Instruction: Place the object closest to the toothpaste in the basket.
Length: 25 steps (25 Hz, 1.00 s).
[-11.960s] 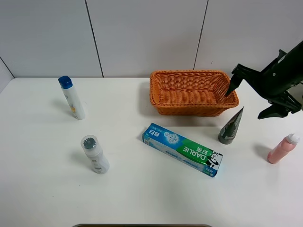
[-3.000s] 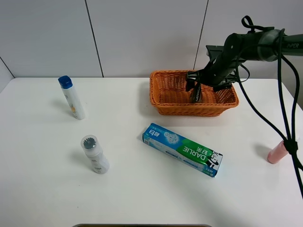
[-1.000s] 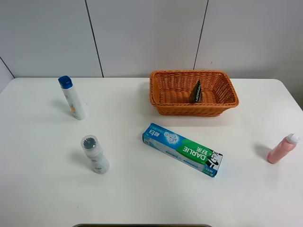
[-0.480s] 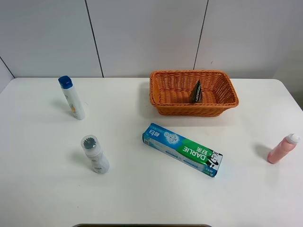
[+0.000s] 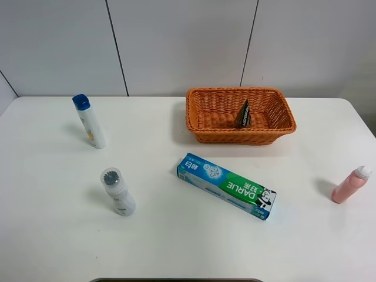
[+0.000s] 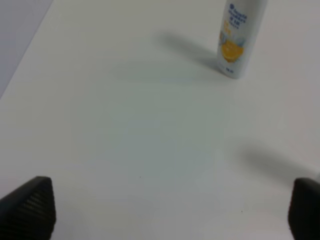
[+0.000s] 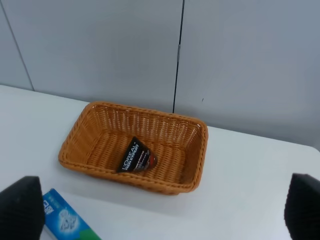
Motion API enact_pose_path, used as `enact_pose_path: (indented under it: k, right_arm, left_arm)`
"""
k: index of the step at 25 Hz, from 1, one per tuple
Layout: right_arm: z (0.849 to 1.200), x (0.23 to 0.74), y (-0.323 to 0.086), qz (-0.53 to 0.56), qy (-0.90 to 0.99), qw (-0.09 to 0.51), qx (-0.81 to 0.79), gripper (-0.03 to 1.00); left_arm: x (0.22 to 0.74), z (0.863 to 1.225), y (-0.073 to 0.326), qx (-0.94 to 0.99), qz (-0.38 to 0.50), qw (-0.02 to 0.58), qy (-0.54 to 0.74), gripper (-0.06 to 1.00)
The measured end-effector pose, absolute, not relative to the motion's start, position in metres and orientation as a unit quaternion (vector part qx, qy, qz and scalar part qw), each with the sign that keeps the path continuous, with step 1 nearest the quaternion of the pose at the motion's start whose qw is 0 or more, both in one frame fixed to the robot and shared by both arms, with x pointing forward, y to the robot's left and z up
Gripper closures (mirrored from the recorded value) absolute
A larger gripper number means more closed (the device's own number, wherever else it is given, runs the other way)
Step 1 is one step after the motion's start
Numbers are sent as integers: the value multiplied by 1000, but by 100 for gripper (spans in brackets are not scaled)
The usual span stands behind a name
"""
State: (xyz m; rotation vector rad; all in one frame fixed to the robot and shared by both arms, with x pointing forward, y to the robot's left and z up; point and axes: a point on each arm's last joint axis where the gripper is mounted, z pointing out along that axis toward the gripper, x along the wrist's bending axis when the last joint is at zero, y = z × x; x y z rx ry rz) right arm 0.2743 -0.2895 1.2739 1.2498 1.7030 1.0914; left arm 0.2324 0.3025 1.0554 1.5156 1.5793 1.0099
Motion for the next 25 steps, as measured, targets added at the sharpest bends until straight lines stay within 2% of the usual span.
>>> enact_pose_path:
  k: [8, 17, 25]
  right_arm:
    - [1215, 240, -297, 398, 653, 379, 520, -2]
    - [1145, 221, -299, 384, 658, 355, 541, -2]
    - [1104, 213, -300, 365, 635, 372, 569, -2]
  left_arm:
    - [232, 1055, 302, 587, 391, 357, 612, 1]
    - [232, 1055, 302, 587, 391, 357, 612, 1]
    - [232, 1055, 302, 587, 391, 357, 612, 1]
